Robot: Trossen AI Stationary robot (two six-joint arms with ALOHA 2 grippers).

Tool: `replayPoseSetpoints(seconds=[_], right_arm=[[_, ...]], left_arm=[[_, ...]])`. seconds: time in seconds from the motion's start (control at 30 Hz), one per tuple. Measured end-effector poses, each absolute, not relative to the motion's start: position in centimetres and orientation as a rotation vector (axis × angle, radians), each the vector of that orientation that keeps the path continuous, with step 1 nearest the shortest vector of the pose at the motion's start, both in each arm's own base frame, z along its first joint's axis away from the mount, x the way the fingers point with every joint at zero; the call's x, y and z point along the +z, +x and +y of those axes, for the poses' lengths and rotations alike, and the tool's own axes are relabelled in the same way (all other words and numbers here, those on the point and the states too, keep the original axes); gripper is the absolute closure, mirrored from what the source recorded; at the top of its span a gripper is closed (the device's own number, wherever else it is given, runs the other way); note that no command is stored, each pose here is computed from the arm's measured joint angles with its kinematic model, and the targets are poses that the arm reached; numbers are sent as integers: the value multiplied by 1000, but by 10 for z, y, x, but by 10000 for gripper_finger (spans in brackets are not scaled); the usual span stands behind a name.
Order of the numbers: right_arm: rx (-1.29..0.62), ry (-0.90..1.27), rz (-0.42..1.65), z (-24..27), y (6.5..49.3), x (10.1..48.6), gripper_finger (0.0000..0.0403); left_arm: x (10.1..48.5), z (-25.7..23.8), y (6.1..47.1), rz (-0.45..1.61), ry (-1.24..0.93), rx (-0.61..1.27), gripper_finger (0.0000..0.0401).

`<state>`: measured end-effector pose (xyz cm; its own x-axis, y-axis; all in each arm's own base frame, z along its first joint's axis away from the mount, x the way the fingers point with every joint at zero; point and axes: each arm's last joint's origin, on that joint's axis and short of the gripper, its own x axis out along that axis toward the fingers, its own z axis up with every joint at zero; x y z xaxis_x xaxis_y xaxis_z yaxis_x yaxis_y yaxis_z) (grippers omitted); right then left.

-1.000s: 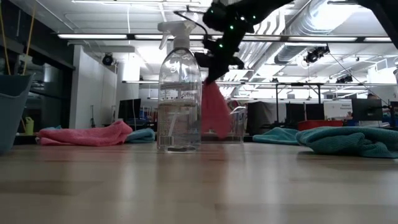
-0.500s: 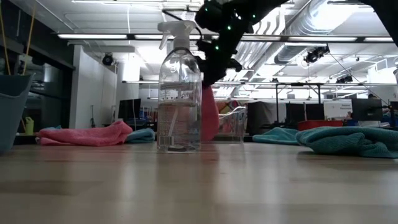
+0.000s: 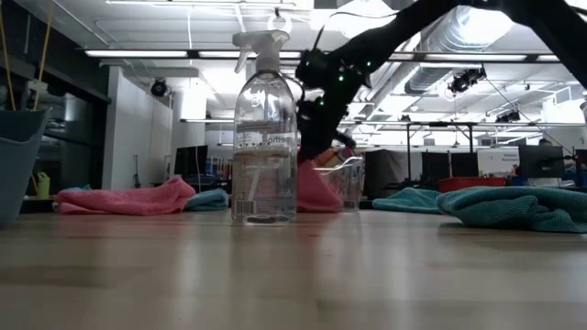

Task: Sort microfiber towel by color & place in baskets
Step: Put the right pink towel into the top transparent bin

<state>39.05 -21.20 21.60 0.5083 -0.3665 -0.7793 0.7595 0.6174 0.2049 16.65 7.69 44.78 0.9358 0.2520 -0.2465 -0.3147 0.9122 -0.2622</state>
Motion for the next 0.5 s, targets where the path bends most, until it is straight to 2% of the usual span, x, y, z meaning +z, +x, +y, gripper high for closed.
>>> replayPoseSetpoints(seconds=[0.1, 0.27, 0.37, 0.5], right_arm=[[-735, 664, 768, -211, 395, 204, 403], [-750, 665, 768, -210, 396, 201, 385], [-738, 702, 764, -211, 394, 204, 348], [-724, 720, 805, -211, 391, 209, 272]], left_arm=[[448, 77, 167, 211, -304, 294, 259], [444, 79, 170, 241, -314, 297, 259], [438, 81, 175, 287, -329, 301, 259], [432, 84, 181, 333, -353, 302, 259]])
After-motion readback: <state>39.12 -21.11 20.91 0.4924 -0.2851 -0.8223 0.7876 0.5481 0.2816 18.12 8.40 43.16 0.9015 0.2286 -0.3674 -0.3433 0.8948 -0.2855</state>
